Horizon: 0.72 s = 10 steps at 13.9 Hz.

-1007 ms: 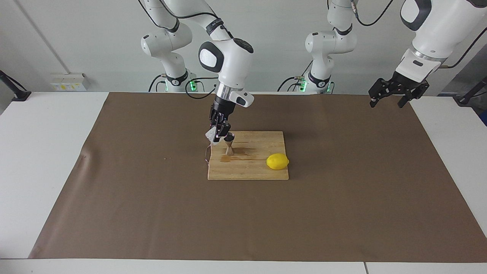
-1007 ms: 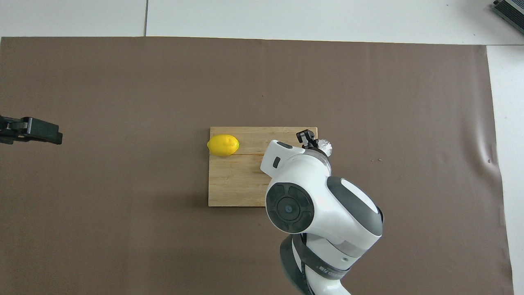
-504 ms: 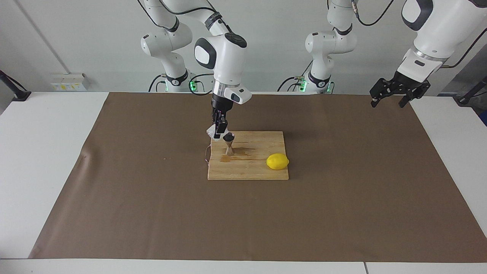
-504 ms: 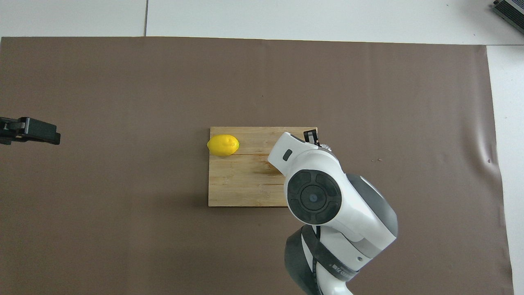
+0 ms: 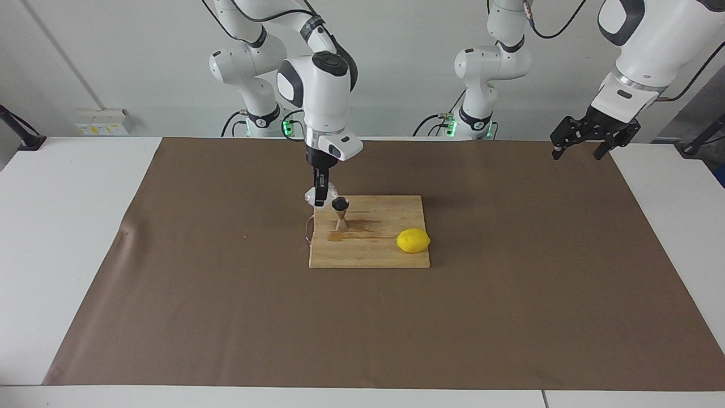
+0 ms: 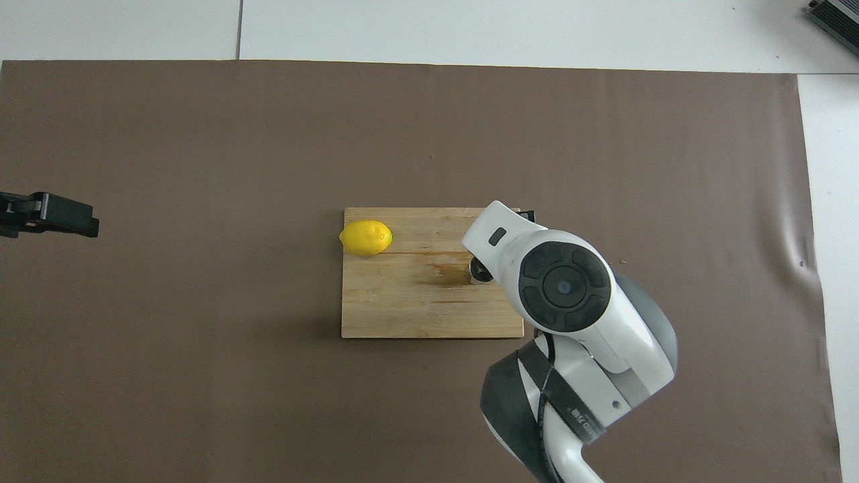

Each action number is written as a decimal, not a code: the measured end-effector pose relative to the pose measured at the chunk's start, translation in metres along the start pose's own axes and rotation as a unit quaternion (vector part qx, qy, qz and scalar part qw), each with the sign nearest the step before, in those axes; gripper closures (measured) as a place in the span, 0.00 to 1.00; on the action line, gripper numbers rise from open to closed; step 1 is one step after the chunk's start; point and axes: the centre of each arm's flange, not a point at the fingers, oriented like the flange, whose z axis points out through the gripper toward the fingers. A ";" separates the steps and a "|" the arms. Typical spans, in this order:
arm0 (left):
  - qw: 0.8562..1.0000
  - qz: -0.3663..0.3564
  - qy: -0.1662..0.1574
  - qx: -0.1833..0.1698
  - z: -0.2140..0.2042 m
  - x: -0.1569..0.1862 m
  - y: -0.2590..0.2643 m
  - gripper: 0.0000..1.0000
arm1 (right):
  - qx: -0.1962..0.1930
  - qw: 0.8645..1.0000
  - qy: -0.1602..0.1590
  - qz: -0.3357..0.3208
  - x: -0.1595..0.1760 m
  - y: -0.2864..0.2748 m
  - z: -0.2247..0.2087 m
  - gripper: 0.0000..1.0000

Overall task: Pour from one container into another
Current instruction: 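Turn the white cup upright and carry it back with the right gripper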

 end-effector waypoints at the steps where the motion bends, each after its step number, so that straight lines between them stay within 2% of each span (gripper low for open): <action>1: 1.000 0.000 0.000 0.000 0.000 0.000 0.000 0.00 | 0.006 1.000 0.010 0.007 -0.005 0.002 0.001 0.50; 6: 1.000 0.000 0.000 0.000 0.000 0.000 0.000 0.00 | 0.020 0.998 0.055 0.034 -0.023 0.010 0.007 0.50; 10: 1.000 0.000 0.000 0.000 0.000 0.000 0.000 0.00 | 0.037 0.992 0.113 0.041 -0.065 0.022 0.027 0.50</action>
